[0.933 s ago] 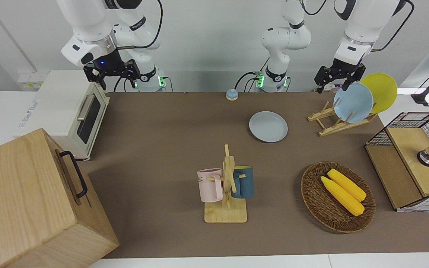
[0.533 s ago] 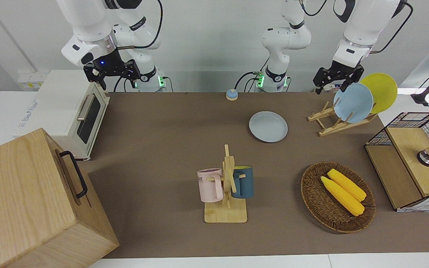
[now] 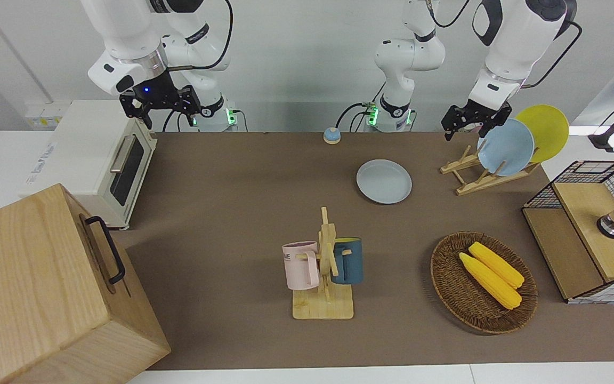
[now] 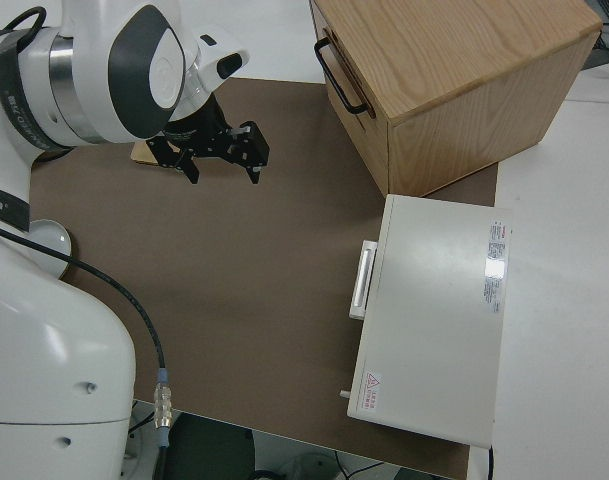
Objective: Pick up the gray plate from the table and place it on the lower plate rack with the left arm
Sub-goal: 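Move the left gripper from the rack area toward the gray plate, then reach the left gripper to the near rim of the gray plate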
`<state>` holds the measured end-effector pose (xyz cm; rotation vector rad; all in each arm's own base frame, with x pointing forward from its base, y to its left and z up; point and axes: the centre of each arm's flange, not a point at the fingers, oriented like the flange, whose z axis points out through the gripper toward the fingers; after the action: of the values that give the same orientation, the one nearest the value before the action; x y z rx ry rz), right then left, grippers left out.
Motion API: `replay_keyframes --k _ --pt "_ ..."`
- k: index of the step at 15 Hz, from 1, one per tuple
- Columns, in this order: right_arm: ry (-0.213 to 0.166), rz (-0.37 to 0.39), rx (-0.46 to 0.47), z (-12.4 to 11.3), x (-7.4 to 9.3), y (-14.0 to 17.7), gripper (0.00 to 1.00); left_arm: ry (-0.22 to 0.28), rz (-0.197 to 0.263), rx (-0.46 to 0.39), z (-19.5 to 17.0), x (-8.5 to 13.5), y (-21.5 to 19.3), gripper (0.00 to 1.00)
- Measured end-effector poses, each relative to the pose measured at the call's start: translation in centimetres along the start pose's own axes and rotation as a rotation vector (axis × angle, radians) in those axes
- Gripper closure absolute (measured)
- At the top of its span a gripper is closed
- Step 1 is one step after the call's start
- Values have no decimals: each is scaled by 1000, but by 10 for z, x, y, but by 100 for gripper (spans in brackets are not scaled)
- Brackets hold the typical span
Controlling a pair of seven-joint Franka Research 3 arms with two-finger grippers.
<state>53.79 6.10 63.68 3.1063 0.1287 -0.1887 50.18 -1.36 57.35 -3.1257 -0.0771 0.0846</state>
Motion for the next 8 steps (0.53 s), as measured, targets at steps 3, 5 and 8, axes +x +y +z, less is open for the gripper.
replay_keyframes --k 3,5,8 --pt "0 0 0 0 0 0 1 -24 0 -5 25 0 1 0" --pt "0 0 0 0 0 0 1 -38 0 -4 45 0 2 0" --pt "0 0 0 0 0 0 1 -41 1 -5 87 -1 3 0"
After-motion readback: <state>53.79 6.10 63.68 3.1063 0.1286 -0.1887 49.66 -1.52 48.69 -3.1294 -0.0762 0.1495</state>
